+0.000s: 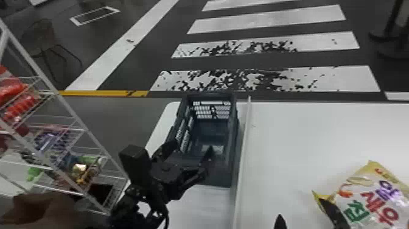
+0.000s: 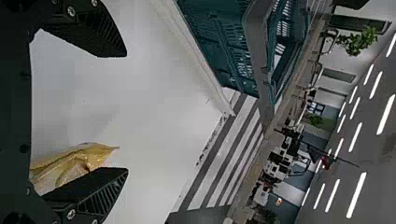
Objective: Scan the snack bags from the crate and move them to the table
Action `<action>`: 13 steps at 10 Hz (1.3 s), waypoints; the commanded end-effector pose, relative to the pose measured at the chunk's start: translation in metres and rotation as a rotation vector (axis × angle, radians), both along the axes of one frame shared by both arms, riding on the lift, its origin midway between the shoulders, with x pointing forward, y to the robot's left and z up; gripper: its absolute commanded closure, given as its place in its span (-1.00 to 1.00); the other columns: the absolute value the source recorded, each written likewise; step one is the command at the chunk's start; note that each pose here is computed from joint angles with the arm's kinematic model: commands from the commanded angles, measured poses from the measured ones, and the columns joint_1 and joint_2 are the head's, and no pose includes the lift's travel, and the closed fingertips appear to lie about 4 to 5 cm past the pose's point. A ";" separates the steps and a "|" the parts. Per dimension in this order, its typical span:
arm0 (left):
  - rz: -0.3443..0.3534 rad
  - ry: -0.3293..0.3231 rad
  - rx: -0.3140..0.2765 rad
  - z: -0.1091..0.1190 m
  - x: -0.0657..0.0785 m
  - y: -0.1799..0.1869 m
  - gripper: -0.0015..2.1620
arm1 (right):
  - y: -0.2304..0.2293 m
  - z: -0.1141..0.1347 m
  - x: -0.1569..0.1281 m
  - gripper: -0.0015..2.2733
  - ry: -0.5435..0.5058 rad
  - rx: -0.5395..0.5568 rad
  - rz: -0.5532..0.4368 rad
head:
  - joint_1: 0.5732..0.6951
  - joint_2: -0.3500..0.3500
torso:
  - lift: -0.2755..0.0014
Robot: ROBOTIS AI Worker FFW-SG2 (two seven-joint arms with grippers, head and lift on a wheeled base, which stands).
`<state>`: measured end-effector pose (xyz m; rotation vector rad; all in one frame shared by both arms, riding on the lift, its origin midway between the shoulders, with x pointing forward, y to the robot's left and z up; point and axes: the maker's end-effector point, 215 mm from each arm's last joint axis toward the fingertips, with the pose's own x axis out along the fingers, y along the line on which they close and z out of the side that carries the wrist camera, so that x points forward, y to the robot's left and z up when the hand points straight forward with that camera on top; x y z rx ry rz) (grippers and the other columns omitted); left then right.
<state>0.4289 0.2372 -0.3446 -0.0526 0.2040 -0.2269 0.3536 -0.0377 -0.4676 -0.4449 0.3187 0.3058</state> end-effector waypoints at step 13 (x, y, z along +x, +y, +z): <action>-0.054 -0.011 -0.042 0.009 -0.004 -0.015 -0.98 | -0.059 -0.039 0.010 0.98 0.006 -0.340 0.046 | 1.00 0.49 | 0.30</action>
